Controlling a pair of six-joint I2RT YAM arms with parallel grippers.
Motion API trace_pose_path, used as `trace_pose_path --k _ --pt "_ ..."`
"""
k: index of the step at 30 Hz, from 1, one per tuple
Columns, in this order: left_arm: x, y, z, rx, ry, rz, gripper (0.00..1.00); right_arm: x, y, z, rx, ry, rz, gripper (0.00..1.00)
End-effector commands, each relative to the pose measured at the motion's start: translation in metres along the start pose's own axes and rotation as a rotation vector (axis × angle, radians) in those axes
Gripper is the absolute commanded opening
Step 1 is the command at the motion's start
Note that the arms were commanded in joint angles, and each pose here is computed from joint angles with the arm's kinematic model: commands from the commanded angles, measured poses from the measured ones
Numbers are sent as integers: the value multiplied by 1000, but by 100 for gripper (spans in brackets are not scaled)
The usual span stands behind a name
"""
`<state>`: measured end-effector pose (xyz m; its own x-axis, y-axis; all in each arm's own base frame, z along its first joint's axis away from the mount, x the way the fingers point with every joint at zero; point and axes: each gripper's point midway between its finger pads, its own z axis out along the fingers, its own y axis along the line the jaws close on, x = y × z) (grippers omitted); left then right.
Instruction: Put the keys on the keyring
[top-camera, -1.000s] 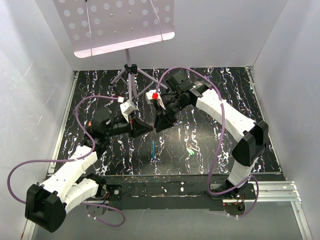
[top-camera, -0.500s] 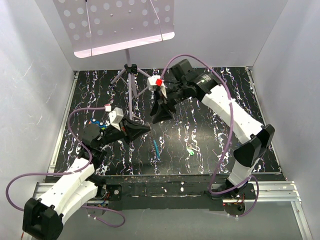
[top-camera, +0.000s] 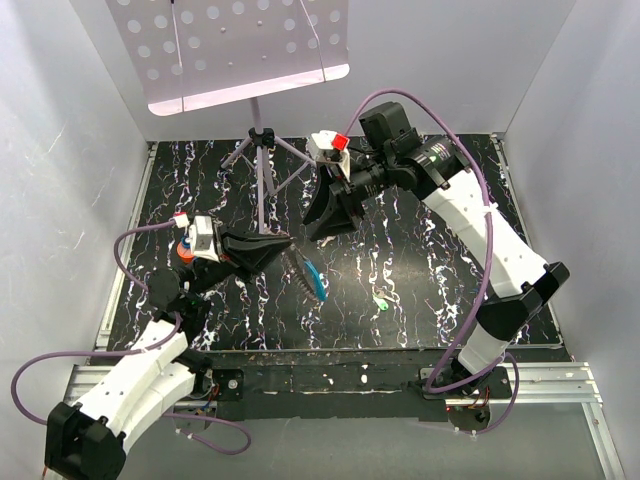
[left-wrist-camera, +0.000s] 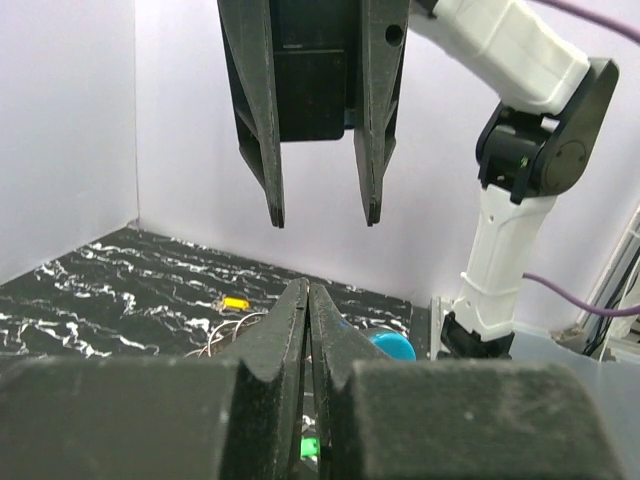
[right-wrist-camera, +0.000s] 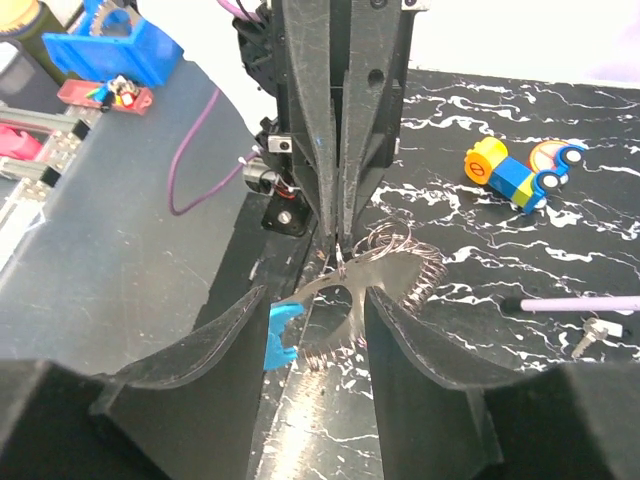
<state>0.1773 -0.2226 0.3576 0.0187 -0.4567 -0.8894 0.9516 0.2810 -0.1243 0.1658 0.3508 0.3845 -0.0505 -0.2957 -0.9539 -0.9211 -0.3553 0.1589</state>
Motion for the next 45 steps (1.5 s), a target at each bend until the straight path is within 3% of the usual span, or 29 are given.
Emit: trace_pose_path --k 1,22,37,40,44,45 --pt "-34 -6 7 15 -121 37 0 -19 15 -4 -43 -45 19 50" --pt "-40 -2 15 25 -142 28 0 -10 -14 14 -12 -24 77 45" --pt "-42 -1 13 9 -153 30 0 -4 -6 21 -43 -11 58 32" --pt "-42 -1 13 4 -157 30 0 -1 -5 24 -49 -3 54 26" --pt "-41 1 12 -9 -153 31 0 0 -3 25 -54 1 46 1" --pt "-39 3 11 -16 -148 27 0 0 -3 25 -50 4 41 1"
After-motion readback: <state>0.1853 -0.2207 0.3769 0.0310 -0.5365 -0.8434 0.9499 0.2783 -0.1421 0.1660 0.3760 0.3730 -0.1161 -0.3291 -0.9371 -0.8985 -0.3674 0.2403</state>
